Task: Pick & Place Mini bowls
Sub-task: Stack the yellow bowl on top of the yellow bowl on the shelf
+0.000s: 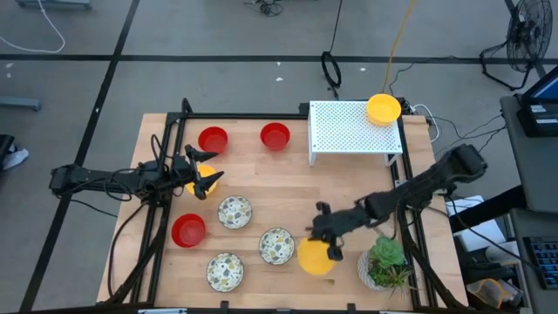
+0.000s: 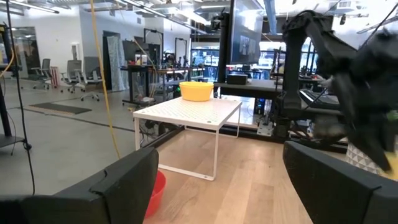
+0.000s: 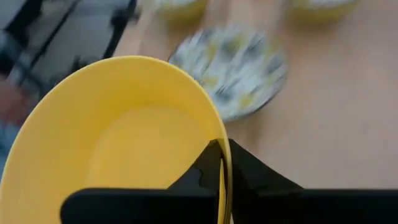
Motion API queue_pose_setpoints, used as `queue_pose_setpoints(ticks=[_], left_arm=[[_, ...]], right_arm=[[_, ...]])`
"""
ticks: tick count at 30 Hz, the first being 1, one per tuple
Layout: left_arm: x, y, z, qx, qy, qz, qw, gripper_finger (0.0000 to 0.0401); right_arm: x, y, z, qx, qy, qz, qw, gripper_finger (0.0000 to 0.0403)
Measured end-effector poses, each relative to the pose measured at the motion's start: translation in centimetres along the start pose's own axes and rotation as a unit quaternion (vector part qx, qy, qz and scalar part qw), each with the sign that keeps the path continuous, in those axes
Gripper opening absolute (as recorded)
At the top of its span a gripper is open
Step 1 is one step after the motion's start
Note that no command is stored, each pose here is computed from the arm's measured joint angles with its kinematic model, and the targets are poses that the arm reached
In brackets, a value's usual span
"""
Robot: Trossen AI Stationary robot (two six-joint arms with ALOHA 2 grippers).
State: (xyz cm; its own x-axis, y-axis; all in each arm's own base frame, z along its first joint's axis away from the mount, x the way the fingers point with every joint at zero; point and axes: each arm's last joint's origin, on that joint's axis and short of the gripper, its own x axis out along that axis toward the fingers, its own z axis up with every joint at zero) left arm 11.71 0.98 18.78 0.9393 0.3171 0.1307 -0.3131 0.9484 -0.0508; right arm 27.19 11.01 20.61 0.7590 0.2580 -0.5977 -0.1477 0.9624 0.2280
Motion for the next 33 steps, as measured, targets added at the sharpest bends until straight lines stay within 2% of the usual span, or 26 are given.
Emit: queue_pose_setpoints(ticks=[7,12,15,20,24,30,33], left_arm=[[0.0,0.0,0.0,0.0,0.0,0.0,1.0,0.0349],[0.0,0.0,0.0,0.0,0.0,0.0,1.0,0.0349],[0.0,0.0,0.0,0.0,0.0,0.0,1.0,0.0349],[0.0,0.0,0.0,0.0,0.0,0.0,1.0,0.0349],[0.0,0.0,0.0,0.0,0.0,0.0,1.0,0.0349],[0.0,0.0,0.0,0.0,0.0,0.0,1.0,0.0349],[0.0,0.0,0.0,0.0,0.0,0.0,1.0,0.0349]], right_arm=[[-7.1,-4.8,3.3,0.044,-0.091,-0.092,0.991,0.0001],[-12.6,-9.7,3.8,0.113,-0.138,-0.191,0.965,0.0001],[-15.8,-12.5,3.4,0.159,-0.155,-0.264,0.939,0.0001],[-20.8,-15.7,3.5,0.224,-0.15,-0.371,0.889,0.0001],[-23.7,-17.4,4.1,0.25,-0.12,-0.435,0.856,0.0],[-27.2,-19.0,4.7,0.285,-0.058,-0.542,0.788,0.0],[-28.8,-19.5,5.2,0.296,-0.071,-0.568,0.765,0.0002]])
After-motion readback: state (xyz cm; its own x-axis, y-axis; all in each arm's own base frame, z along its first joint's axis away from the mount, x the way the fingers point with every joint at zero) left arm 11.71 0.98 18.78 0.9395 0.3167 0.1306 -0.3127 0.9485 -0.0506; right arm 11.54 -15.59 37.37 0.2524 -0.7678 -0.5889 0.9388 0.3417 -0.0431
